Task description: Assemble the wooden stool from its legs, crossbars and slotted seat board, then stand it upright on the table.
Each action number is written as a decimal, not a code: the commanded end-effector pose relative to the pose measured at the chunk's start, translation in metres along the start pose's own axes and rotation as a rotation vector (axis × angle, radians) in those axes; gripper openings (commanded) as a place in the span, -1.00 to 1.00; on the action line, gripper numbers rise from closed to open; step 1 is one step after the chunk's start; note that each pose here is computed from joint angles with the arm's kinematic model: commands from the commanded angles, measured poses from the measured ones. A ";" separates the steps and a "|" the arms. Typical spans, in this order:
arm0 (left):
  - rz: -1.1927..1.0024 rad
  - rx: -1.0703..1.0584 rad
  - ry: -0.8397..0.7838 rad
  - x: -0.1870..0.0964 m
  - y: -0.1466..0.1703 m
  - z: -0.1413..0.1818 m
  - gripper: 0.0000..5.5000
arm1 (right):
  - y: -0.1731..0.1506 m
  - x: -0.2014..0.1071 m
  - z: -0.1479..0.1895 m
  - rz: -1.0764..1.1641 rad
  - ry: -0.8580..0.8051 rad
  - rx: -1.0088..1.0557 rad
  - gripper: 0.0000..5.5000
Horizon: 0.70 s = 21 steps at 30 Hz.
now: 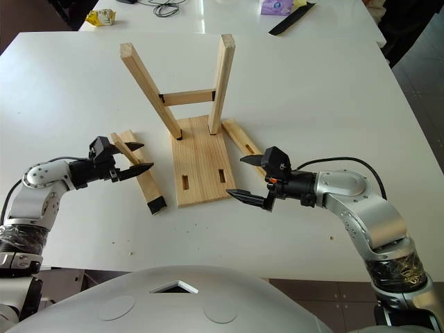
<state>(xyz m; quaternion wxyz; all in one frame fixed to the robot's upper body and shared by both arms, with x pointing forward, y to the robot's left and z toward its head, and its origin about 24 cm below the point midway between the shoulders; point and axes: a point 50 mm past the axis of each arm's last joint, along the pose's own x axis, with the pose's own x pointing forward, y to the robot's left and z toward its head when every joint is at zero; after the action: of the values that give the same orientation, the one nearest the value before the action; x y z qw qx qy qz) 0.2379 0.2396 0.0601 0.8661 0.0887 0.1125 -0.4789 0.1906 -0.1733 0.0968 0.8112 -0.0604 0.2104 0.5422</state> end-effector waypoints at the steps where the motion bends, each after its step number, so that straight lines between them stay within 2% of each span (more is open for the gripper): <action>1: 0.034 0.041 -0.052 -0.011 0.006 0.017 0.26 | -0.002 -0.003 0.002 -0.022 0.003 -0.024 0.73; 11: -0.071 0.041 -0.133 -0.029 -0.004 0.051 0.26 | -0.003 -0.006 0.002 -0.038 -0.002 -0.023 0.73; 21: -0.031 0.032 -0.242 -0.028 0.008 0.082 0.26 | -0.003 -0.005 0.003 -0.035 -0.008 -0.028 0.73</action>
<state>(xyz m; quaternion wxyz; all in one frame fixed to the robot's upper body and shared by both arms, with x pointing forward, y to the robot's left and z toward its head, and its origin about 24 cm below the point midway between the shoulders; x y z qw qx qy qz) 0.2367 0.2460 0.1380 0.8636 0.0386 0.0088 -0.5025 0.1903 -0.1768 0.0976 0.8180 -0.0616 0.2055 0.5337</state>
